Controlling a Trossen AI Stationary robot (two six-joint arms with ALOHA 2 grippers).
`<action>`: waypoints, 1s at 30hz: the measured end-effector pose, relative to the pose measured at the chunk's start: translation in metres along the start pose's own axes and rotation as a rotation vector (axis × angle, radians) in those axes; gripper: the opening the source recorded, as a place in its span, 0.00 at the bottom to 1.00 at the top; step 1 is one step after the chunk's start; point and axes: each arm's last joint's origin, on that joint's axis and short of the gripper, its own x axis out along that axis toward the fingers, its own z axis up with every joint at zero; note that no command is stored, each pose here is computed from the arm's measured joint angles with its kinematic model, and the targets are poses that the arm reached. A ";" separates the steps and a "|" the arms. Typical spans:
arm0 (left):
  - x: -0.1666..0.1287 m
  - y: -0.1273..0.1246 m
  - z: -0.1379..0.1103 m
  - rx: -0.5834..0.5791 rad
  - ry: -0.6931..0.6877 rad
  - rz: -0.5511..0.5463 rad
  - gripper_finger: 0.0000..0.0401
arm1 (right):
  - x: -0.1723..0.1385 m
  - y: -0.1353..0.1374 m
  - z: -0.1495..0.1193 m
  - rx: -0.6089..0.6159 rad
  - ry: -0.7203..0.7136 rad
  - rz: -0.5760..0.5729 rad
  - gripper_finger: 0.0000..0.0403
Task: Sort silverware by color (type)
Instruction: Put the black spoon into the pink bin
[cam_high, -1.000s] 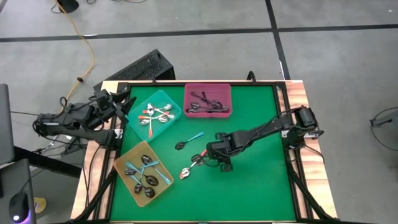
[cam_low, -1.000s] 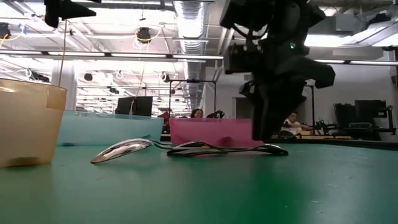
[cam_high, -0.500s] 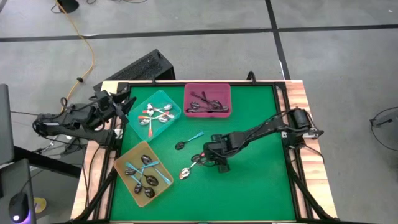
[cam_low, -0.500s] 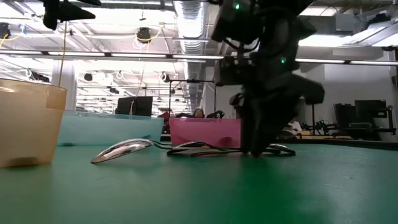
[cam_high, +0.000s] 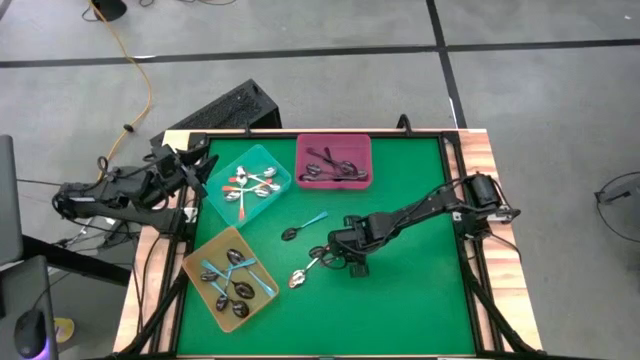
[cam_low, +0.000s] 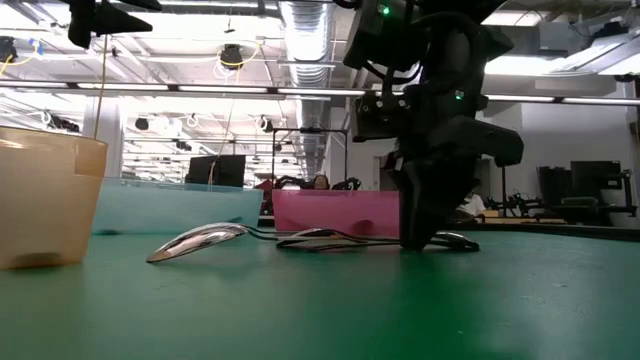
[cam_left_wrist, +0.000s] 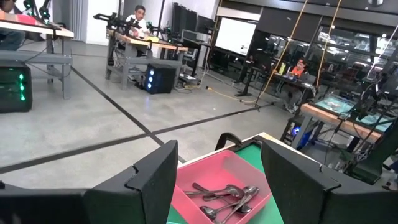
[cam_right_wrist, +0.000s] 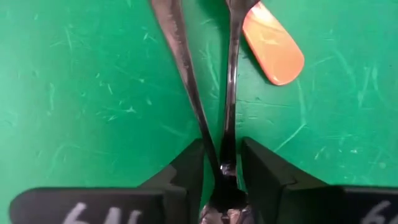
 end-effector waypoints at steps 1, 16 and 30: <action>0.000 0.000 0.000 0.000 0.000 0.000 0.55 | 0.000 0.000 0.000 0.005 0.000 -0.001 0.26; 0.000 0.000 0.000 0.000 0.000 0.000 0.55 | -0.009 0.000 0.000 0.062 -0.029 0.001 0.04; 0.000 0.000 0.000 -0.003 0.000 0.000 0.55 | -0.024 -0.004 0.002 0.090 -0.071 0.005 0.02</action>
